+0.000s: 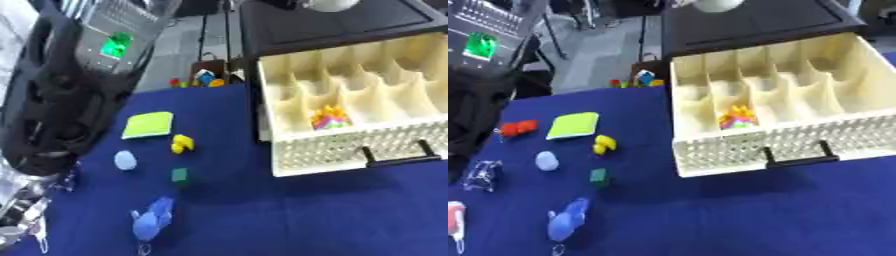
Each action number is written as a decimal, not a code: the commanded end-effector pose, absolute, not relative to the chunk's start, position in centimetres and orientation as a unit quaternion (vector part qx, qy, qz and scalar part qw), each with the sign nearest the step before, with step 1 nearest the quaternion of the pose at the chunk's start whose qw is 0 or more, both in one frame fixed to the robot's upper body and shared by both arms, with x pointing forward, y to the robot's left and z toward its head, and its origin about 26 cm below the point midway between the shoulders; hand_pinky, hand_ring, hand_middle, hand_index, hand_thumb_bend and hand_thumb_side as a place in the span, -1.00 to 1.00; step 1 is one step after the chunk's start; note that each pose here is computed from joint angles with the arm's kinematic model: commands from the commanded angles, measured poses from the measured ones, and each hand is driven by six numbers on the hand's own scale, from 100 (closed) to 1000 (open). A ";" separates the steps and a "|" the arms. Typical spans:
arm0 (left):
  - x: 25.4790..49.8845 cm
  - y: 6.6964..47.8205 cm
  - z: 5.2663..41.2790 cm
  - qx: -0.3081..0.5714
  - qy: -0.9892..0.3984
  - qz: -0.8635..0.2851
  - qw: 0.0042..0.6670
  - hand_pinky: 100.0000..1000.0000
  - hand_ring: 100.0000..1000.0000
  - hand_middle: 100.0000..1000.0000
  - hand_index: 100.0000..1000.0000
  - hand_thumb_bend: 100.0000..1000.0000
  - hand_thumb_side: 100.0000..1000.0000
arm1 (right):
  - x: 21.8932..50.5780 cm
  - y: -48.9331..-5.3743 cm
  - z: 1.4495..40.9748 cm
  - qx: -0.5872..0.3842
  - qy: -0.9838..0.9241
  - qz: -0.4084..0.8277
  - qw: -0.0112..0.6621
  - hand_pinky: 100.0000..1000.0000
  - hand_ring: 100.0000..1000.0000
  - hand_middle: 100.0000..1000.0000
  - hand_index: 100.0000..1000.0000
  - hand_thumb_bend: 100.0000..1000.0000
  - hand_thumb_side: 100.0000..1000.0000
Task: Pick up objects from table and place into drawer.
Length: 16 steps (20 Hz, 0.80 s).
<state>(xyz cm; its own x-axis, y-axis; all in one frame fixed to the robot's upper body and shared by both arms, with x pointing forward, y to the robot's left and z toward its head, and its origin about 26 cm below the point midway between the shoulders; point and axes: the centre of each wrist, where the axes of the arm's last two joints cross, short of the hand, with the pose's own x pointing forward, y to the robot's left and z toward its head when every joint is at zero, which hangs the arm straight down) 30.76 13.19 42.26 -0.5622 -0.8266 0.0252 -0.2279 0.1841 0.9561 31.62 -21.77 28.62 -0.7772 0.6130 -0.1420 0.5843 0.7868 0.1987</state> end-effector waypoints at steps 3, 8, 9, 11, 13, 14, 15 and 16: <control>32.2 12.7 42.7 0.380 -0.745 -0.469 0.283 -0.69 -0.24 -0.28 0.26 -0.21 0.24 | 31.3 -21.4 29.7 0.300 0.942 0.080 0.124 0.19 0.27 0.30 0.50 -1.00 1.00; 36.2 11.8 40.1 0.372 -0.763 -0.447 0.283 -0.56 -0.14 -0.19 0.35 0.00 0.30 | 31.3 -21.5 29.9 0.298 0.942 0.084 0.126 0.19 0.27 0.30 0.49 -1.00 1.00; 36.6 11.8 39.8 0.369 -0.764 -0.448 0.282 -0.54 -0.12 -0.18 0.36 0.01 0.30 | 31.3 -21.5 29.8 0.299 0.942 0.084 0.126 0.19 0.27 0.30 0.49 -1.00 1.00; 37.1 11.9 39.5 0.373 -0.763 -0.448 0.281 -0.38 0.06 -0.03 0.45 0.07 0.32 | 31.3 -21.6 29.8 0.300 0.942 0.085 0.125 0.19 0.27 0.30 0.49 -1.00 1.00; 37.2 12.0 39.3 0.379 -0.762 -0.445 0.279 -0.29 0.19 0.10 0.56 0.15 0.36 | 31.3 -21.6 29.8 0.301 0.942 0.085 0.124 0.19 0.27 0.30 0.49 -1.00 1.00; 37.1 12.1 39.3 0.381 -0.763 -0.442 0.277 -0.24 0.23 0.12 0.59 0.22 0.40 | 31.3 -21.6 29.7 0.302 0.942 0.085 0.123 0.19 0.27 0.30 0.49 -1.00 1.00; 37.0 12.2 39.4 0.381 -0.766 -0.438 0.276 -0.22 0.24 0.12 0.60 0.24 0.42 | 31.4 -21.7 29.7 0.302 0.941 0.085 0.123 0.19 0.27 0.30 0.49 -1.00 1.00; 36.9 12.3 39.4 0.381 -0.769 -0.433 0.275 -0.16 0.28 0.16 0.62 0.30 0.50 | 31.4 -21.7 29.7 0.303 0.941 0.085 0.122 0.19 0.27 0.30 0.49 -1.00 1.00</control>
